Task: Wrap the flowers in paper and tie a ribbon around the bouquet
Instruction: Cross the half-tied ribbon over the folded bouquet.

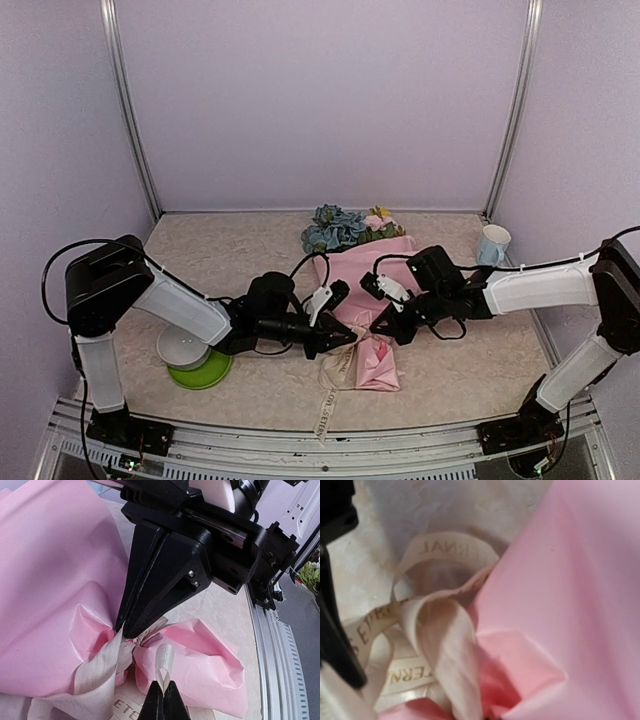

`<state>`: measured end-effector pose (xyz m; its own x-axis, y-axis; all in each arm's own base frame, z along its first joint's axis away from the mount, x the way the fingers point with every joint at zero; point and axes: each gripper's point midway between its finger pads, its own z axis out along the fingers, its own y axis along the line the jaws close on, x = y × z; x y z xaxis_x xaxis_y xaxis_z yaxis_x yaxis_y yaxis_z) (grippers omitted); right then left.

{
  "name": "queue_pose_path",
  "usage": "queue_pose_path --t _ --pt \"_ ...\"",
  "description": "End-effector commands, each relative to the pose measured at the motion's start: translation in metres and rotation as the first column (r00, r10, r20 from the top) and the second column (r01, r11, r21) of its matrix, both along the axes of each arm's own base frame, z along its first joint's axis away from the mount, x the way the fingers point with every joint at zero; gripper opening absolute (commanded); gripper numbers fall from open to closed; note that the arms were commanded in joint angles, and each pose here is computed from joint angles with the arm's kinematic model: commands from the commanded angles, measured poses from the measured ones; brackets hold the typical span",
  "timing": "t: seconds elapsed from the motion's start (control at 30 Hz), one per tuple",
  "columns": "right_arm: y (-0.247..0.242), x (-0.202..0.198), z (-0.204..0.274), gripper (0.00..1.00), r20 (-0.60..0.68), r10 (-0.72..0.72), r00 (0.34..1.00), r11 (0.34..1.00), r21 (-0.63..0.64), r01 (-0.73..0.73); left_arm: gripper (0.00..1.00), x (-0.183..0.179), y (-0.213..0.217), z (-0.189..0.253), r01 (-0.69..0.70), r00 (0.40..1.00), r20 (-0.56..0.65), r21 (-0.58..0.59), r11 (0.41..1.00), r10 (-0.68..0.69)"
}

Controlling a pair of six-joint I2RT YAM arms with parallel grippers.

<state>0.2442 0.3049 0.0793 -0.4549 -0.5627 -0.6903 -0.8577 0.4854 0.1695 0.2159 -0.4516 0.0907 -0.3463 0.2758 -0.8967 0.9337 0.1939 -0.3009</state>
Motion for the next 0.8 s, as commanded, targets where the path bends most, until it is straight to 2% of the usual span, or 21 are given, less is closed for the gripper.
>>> queue_pose_path --t 0.0,0.3,0.63,0.7,0.77 --pt "0.006 0.001 0.018 0.0 0.019 0.007 1.0 1.0 0.029 -0.008 0.0 0.0 -0.009 -0.007 0.015 1.0 0.02 0.033 0.999 -0.016" --pt "0.015 -0.018 0.054 0.0 -0.006 0.045 0.999 0.981 0.189 -0.043 0.0 0.009 -0.021 -0.012 0.005 0.999 0.038 0.08 0.997 -0.008" --pt "0.017 -0.029 0.054 0.0 -0.052 0.075 0.996 0.972 0.229 -0.061 0.0 0.038 -0.028 -0.011 -0.09 0.996 0.023 0.085 0.992 0.088" --pt "0.016 -0.031 0.05 0.03 -0.068 0.077 0.995 0.972 0.226 -0.06 0.0 0.04 -0.028 -0.012 -0.089 0.996 0.015 0.074 0.993 0.088" --pt "0.015 -0.03 0.047 0.11 -0.079 0.068 0.995 0.975 0.215 -0.05 0.0 0.039 -0.03 -0.014 -0.08 0.997 0.012 0.067 0.995 0.08"
